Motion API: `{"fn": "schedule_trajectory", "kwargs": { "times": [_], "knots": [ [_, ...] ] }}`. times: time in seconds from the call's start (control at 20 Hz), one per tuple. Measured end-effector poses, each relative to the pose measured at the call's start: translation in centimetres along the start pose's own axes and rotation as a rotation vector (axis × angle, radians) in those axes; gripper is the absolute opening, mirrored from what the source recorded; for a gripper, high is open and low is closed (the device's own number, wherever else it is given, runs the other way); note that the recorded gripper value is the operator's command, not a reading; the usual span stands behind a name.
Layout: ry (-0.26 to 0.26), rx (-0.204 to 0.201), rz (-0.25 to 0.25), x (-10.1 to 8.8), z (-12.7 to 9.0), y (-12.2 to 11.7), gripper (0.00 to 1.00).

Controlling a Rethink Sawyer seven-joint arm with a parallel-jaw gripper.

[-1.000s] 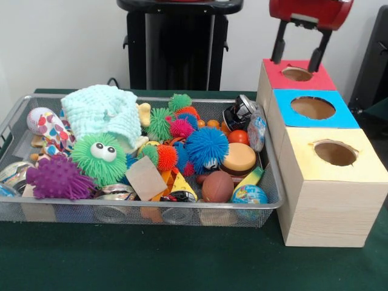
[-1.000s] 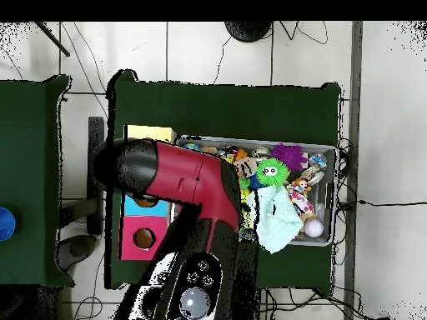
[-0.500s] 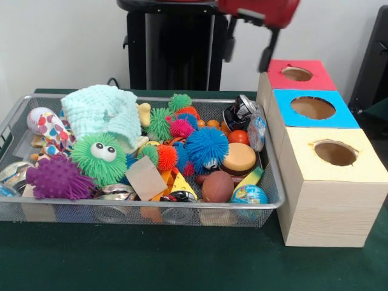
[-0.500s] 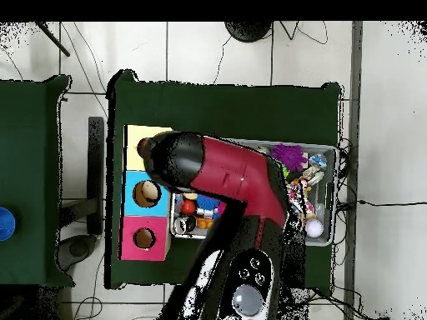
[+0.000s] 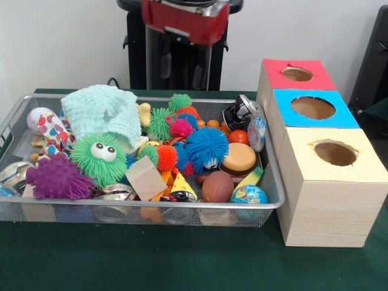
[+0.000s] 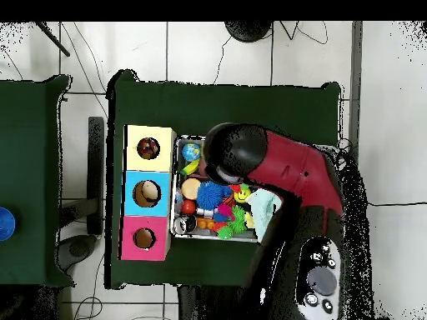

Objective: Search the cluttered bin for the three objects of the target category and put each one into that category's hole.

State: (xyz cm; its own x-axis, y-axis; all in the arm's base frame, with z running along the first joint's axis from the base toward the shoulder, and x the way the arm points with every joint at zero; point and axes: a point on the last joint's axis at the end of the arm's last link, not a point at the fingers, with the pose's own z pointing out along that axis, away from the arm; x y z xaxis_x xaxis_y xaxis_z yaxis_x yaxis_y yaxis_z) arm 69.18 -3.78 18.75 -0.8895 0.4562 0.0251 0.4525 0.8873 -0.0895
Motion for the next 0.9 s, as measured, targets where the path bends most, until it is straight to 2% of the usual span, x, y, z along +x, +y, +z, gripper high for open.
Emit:
{"fn": "schedule_trajectory", "kwargs": {
  "times": [0.2,0.5,0.65,0.9],
  "knots": [
    [0.008,-0.001,-0.005,-0.8,1.0,-1.7,1.00],
    [-0.003,-0.010,-0.037,-2.5,2.5,-4.4,1.00],
    [-0.011,-0.006,-0.063,-3.2,3.3,-6.1,1.00],
    [-0.016,0.011,-0.100,-3.6,3.9,-7.4,1.00]
  ]
}}
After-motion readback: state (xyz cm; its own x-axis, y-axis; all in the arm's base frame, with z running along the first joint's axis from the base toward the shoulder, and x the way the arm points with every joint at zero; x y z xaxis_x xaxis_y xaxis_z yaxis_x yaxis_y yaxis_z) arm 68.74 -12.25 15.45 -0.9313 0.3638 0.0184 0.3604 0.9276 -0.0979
